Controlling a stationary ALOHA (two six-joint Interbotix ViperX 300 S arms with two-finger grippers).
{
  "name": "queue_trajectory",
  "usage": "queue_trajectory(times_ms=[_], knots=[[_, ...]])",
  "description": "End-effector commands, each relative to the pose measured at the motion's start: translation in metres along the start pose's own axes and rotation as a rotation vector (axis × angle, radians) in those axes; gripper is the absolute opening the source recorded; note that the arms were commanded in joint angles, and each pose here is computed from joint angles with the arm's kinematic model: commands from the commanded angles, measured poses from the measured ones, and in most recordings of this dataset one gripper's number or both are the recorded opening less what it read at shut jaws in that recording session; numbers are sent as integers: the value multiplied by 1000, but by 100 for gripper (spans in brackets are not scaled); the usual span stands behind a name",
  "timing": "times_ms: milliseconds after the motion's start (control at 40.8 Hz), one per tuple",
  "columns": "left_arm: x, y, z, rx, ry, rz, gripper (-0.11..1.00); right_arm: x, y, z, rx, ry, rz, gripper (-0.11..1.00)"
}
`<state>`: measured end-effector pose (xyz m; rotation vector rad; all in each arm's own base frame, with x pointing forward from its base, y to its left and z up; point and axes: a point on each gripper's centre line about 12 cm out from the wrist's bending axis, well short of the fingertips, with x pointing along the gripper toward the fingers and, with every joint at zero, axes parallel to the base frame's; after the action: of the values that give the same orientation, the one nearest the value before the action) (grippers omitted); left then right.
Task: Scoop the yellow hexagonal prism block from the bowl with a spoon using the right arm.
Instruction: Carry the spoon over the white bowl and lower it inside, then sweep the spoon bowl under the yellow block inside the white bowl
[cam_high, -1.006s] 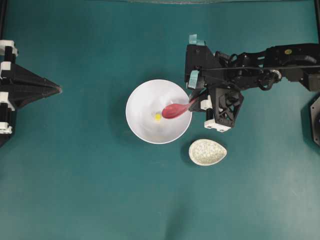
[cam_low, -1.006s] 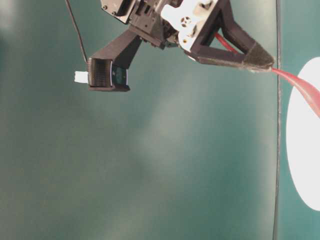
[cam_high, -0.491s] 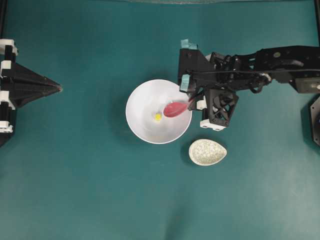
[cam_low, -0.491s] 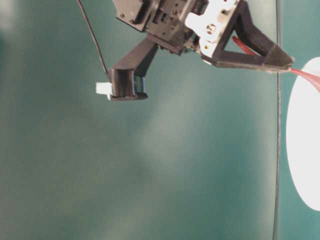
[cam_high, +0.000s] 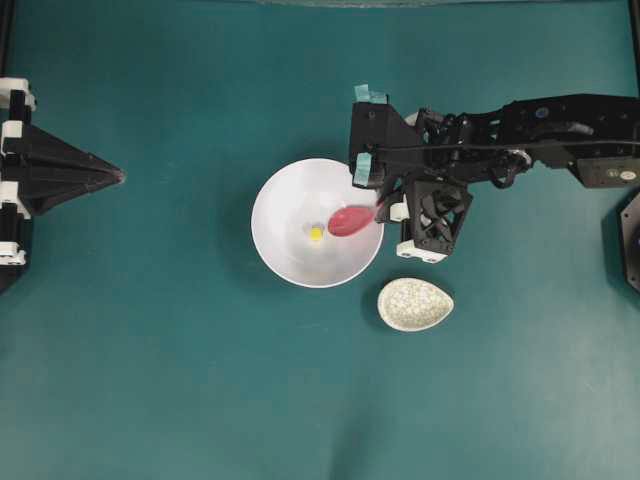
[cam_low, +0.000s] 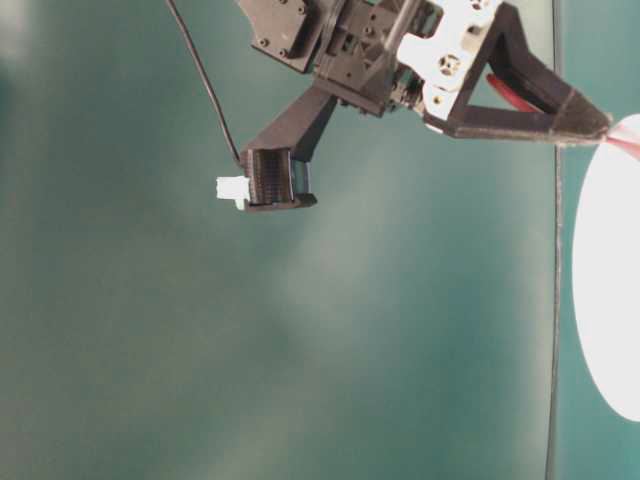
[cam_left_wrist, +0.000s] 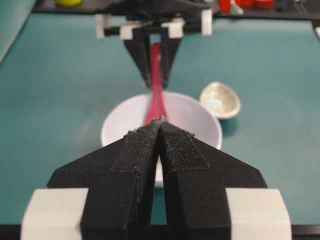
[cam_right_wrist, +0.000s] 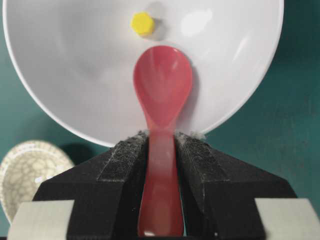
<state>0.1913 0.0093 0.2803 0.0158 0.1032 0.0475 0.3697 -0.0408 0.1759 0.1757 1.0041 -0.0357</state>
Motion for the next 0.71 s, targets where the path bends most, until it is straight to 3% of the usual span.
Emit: queue_trajectory(times_ms=[0,687], knots=[[2,0,10,4,-23,2,3,-8,1,12,-5,-43,-2,25],[2,0,10,4,-21,2,3,11,5,27,-17,-36,7,25]])
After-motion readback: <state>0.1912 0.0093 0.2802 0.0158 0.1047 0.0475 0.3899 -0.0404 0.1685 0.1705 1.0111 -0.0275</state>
